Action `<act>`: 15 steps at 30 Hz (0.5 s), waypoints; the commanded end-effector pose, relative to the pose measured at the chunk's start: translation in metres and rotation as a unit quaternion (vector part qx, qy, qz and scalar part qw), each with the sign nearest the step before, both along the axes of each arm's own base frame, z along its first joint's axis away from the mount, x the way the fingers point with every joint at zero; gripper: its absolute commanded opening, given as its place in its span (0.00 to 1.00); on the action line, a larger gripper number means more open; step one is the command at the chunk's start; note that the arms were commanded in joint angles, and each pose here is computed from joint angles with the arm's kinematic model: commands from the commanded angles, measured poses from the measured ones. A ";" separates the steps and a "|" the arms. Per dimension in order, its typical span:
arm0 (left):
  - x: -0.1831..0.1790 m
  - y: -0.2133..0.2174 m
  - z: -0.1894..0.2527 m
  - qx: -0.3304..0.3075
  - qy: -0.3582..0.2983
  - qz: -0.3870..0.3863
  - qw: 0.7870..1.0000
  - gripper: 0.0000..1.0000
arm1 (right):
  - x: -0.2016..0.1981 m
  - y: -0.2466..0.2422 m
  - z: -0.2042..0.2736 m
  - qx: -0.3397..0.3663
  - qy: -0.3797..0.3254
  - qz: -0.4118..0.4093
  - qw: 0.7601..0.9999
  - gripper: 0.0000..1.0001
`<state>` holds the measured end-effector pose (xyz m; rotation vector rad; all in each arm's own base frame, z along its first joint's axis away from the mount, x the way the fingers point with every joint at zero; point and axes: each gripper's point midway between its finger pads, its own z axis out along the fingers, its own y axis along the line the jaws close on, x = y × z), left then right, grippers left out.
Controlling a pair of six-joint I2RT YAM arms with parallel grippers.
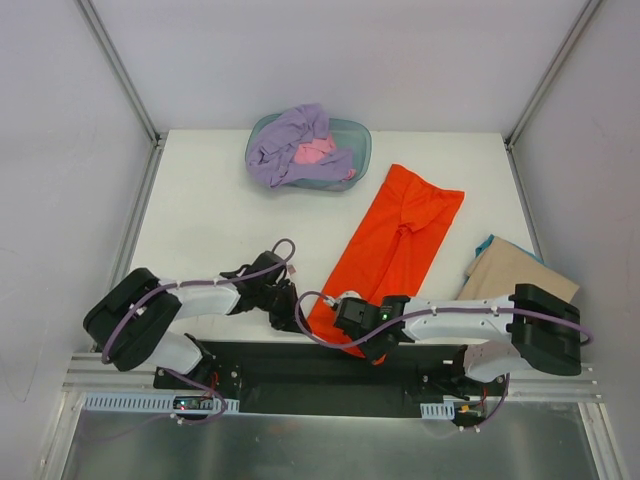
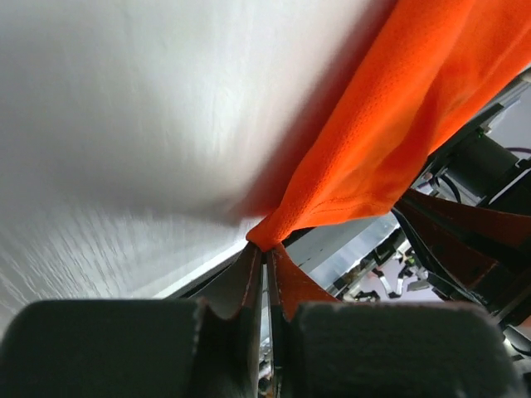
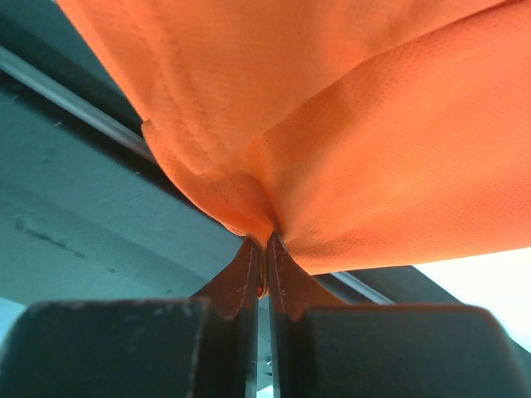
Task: Fold and stack the t-shirts
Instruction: Grab the bottom of the folded rectangular tshirt with both arms
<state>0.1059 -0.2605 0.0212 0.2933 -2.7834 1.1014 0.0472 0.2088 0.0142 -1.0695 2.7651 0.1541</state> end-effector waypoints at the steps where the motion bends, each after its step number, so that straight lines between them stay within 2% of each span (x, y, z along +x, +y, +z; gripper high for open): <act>1: -0.001 -0.001 0.011 -0.012 -0.044 -0.006 0.999 0.00 | -0.009 0.010 0.017 0.010 0.001 0.005 1.000 0.00; 9: 0.018 -0.010 0.042 -0.040 -0.120 -0.006 0.992 0.00 | 0.008 0.008 0.049 0.012 -0.053 0.001 0.999 0.01; 15: 0.055 -0.040 0.087 -0.068 -0.184 -0.026 0.980 0.00 | 0.040 -0.019 0.086 -0.023 -0.121 -0.020 0.992 0.01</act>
